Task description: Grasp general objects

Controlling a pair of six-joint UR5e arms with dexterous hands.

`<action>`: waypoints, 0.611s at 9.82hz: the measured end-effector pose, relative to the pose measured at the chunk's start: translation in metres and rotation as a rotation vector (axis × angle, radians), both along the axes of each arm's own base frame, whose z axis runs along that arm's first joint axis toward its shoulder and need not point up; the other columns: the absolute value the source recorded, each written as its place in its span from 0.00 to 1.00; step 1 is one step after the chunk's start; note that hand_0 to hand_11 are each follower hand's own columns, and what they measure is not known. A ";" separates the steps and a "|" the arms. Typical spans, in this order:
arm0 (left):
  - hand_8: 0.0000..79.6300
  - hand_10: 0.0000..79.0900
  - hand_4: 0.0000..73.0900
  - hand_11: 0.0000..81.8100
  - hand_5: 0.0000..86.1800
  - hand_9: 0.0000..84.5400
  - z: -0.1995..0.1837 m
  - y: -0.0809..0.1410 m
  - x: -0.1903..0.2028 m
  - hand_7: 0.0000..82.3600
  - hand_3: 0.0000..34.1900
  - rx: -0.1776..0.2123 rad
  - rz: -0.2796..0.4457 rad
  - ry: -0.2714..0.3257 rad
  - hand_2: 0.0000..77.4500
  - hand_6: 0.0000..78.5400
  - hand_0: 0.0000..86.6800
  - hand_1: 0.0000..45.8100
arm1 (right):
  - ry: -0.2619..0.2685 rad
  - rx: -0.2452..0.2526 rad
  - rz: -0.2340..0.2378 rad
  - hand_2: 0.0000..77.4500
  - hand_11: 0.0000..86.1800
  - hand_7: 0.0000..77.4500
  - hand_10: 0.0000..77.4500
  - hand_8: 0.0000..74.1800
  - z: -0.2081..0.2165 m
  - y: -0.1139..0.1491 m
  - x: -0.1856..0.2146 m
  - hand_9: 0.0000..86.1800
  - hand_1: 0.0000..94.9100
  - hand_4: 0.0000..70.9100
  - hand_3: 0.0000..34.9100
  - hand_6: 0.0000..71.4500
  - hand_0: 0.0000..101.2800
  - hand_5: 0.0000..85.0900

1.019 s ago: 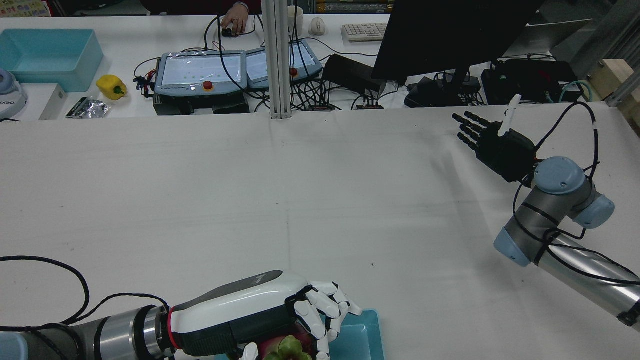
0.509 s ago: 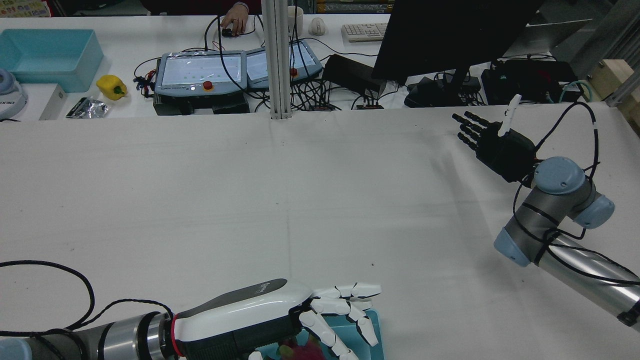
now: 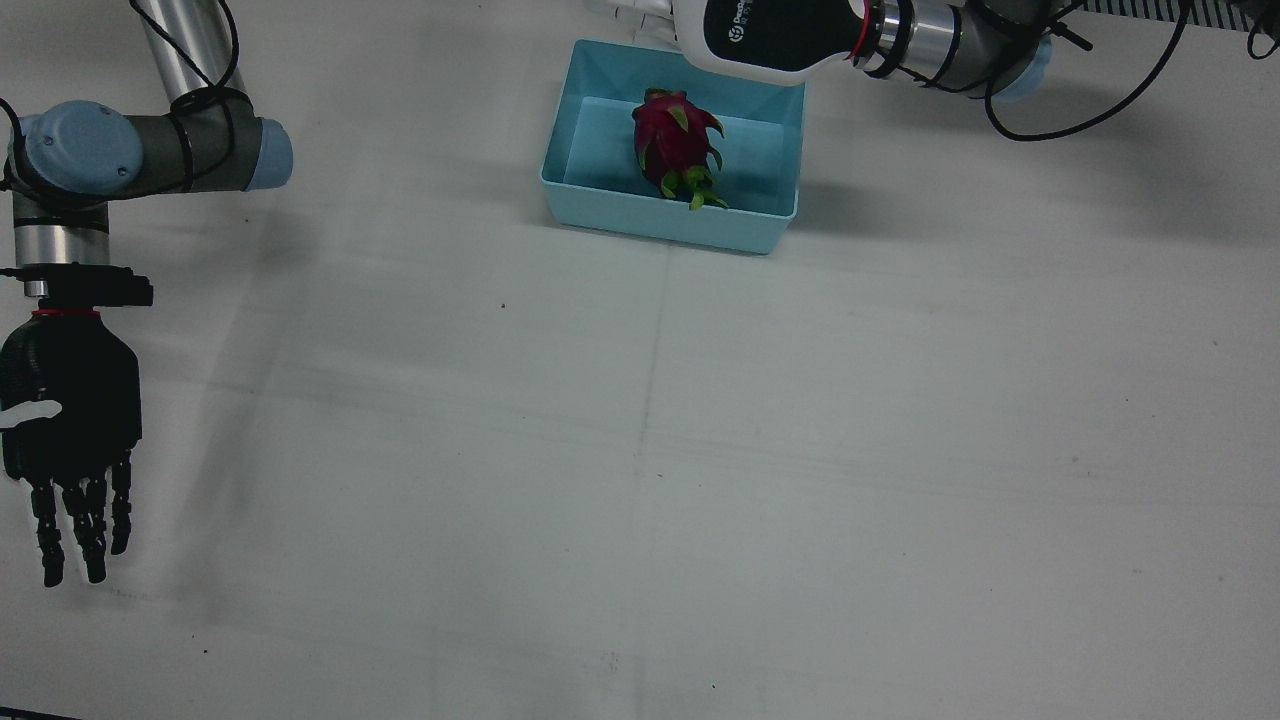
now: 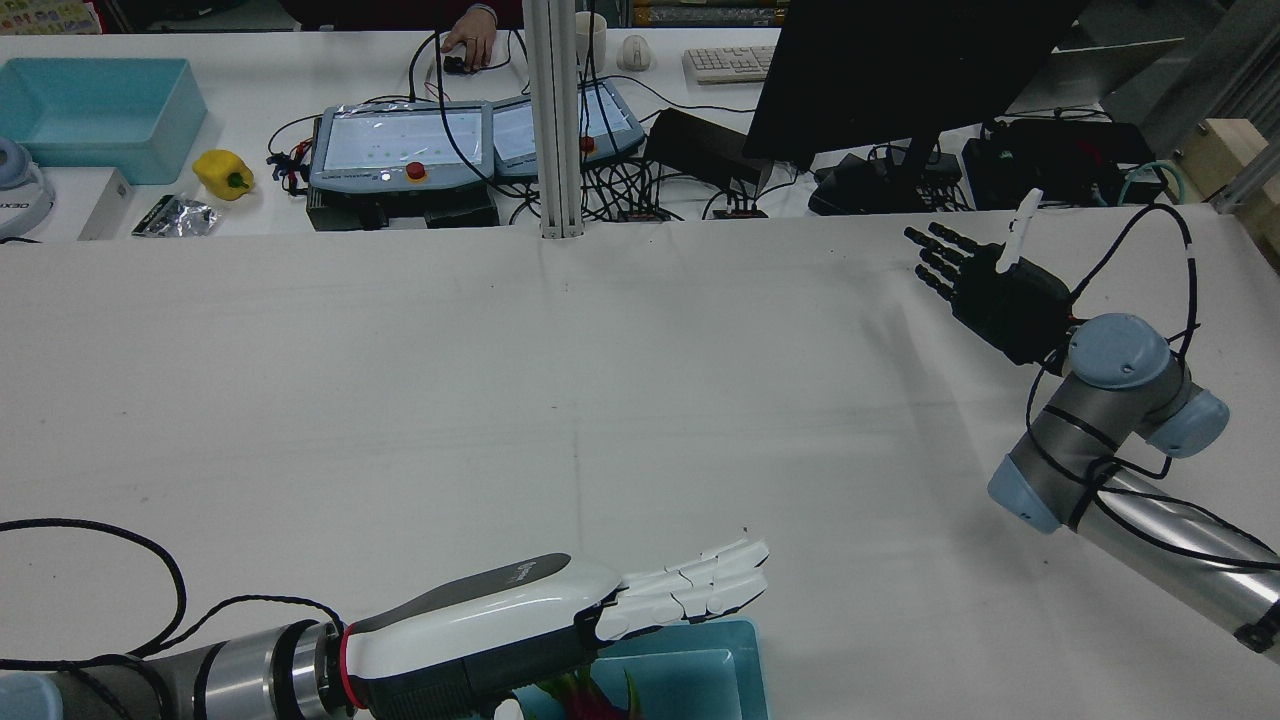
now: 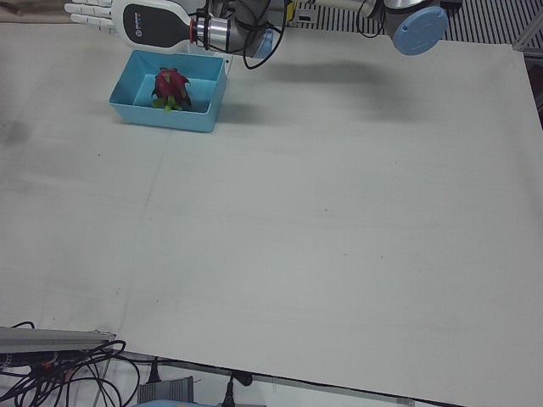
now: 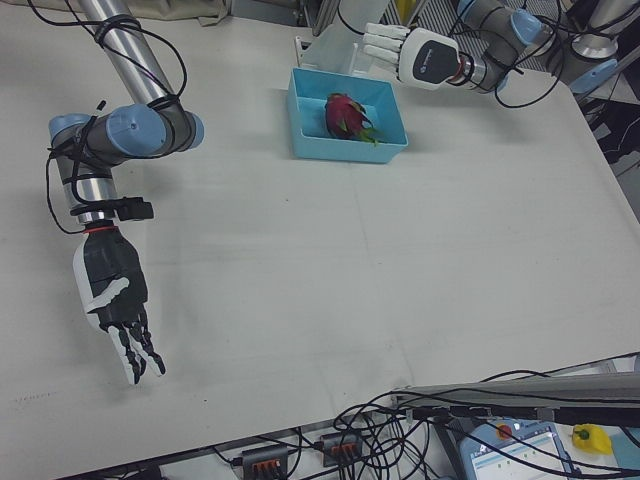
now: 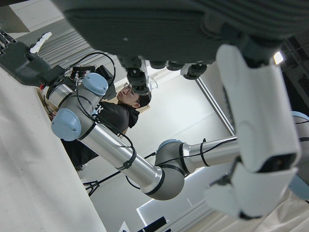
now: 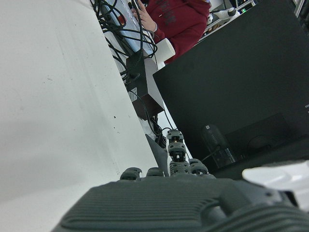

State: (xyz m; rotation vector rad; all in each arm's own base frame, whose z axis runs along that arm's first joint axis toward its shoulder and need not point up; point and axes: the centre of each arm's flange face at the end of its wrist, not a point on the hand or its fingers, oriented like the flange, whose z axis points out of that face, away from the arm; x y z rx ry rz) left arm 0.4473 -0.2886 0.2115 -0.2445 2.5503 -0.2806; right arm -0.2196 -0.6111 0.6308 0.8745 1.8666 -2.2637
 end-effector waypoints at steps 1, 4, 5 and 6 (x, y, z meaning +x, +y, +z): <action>0.01 0.29 0.00 0.09 0.03 0.01 0.006 -0.005 -0.002 0.03 0.00 -0.007 -0.012 -0.013 0.71 0.00 0.83 0.00 | 0.000 0.000 0.000 0.02 0.01 0.00 0.00 0.00 0.000 0.000 0.000 0.01 0.07 0.00 0.00 0.00 0.00 0.00; 0.01 0.29 0.00 0.21 0.03 0.01 0.067 -0.036 -0.024 0.13 0.00 -0.093 -0.143 -0.086 0.77 0.00 0.93 0.00 | 0.000 0.000 0.000 0.02 0.01 0.00 0.00 0.00 0.000 0.000 0.000 0.01 0.07 0.00 0.00 0.00 0.00 0.00; 0.01 0.29 0.00 0.21 0.03 0.01 0.095 -0.047 -0.027 0.13 0.00 -0.136 -0.192 -0.117 0.77 0.00 0.93 0.00 | 0.000 0.000 0.000 0.02 0.01 0.00 0.00 0.00 0.000 0.000 0.000 0.01 0.07 0.00 0.00 0.00 0.00 0.00; 0.01 0.29 0.00 0.21 0.03 0.01 0.123 -0.059 -0.027 0.13 0.00 -0.184 -0.240 -0.152 0.77 0.00 0.93 0.00 | 0.000 0.000 0.000 0.02 0.01 0.00 0.00 0.00 0.000 0.000 0.000 0.01 0.07 0.00 0.00 0.00 0.00 0.00</action>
